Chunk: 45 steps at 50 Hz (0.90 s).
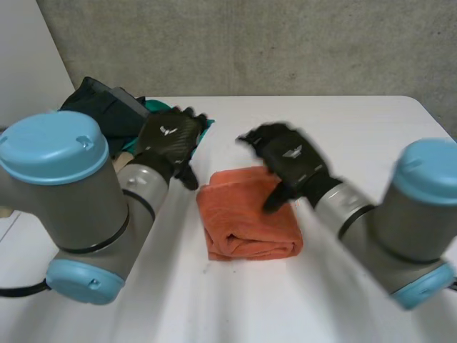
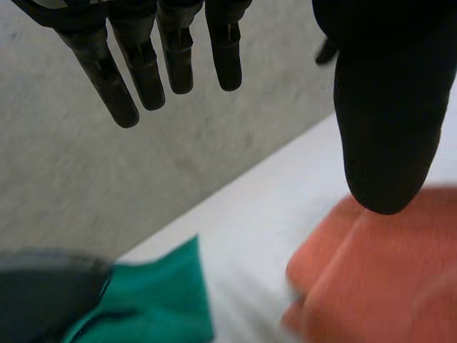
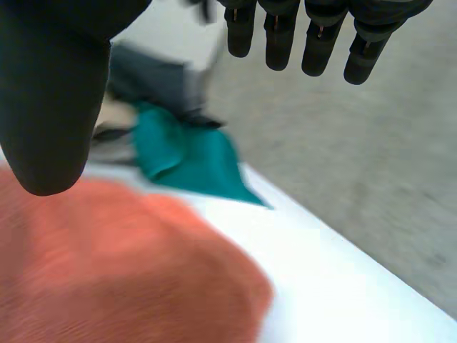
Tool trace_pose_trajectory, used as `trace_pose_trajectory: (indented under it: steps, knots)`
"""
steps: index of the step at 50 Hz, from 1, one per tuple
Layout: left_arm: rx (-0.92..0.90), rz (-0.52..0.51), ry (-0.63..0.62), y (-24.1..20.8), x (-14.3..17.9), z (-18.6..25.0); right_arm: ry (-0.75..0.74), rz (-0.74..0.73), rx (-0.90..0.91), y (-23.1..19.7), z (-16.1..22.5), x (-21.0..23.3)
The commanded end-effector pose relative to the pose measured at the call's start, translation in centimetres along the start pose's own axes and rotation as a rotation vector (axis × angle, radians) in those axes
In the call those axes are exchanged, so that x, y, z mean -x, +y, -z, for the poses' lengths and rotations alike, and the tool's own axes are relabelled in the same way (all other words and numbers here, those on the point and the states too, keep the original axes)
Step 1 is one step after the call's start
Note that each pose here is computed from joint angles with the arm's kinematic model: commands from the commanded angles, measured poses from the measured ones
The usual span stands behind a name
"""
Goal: Fold the laundry.
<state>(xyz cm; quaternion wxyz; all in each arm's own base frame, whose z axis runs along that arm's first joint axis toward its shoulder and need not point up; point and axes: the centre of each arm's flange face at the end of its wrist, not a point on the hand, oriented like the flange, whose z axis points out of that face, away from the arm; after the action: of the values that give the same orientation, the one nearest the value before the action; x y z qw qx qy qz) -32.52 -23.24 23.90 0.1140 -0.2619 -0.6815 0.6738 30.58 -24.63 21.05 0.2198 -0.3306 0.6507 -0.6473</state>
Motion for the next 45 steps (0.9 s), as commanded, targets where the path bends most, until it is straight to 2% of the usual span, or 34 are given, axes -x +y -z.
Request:
trace_pose_trajectory:
  steps: [1,5,12,16,21,23,30,35,40,45]
  knots:
    - [-0.046,0.120,0.140,-0.2,-3.7,-1.8,0.127,-0.210,0.054,-0.9,1.6,-4.7]
    - [0.075,0.115,0.190,2.9,-6.1,-2.4,0.119,-0.212,0.149,0.6,1.1,-5.0]
    - [0.244,0.075,0.102,6.1,-5.6,-2.1,-0.015,-0.187,0.336,4.9,-0.7,-4.2]
    - [0.317,0.018,0.061,7.4,-5.1,-1.2,-0.057,-0.197,0.381,6.6,-1.5,-3.9]
    - [0.402,-0.103,0.075,9.4,-5.1,-0.1,-0.086,-0.190,0.421,8.5,-2.1,-2.8]
    - [0.404,-0.121,0.075,9.5,-5.0,-0.2,-0.086,-0.171,0.429,8.8,-2.2,-2.5]
    - [0.362,-0.134,0.068,8.1,-4.6,-0.6,0.031,-0.042,0.416,7.2,-1.9,-4.1]
    - [0.222,-0.111,0.062,3.2,-3.8,-0.2,0.117,-0.004,0.335,4.2,-0.7,-4.8]
    - [0.082,-0.084,0.201,-0.3,-4.4,0.3,0.199,-0.051,0.313,3.4,1.1,-6.1]
    - [-0.009,-0.058,0.367,-2.6,-4.6,0.9,0.199,-0.173,0.374,5.2,2.6,-5.5]
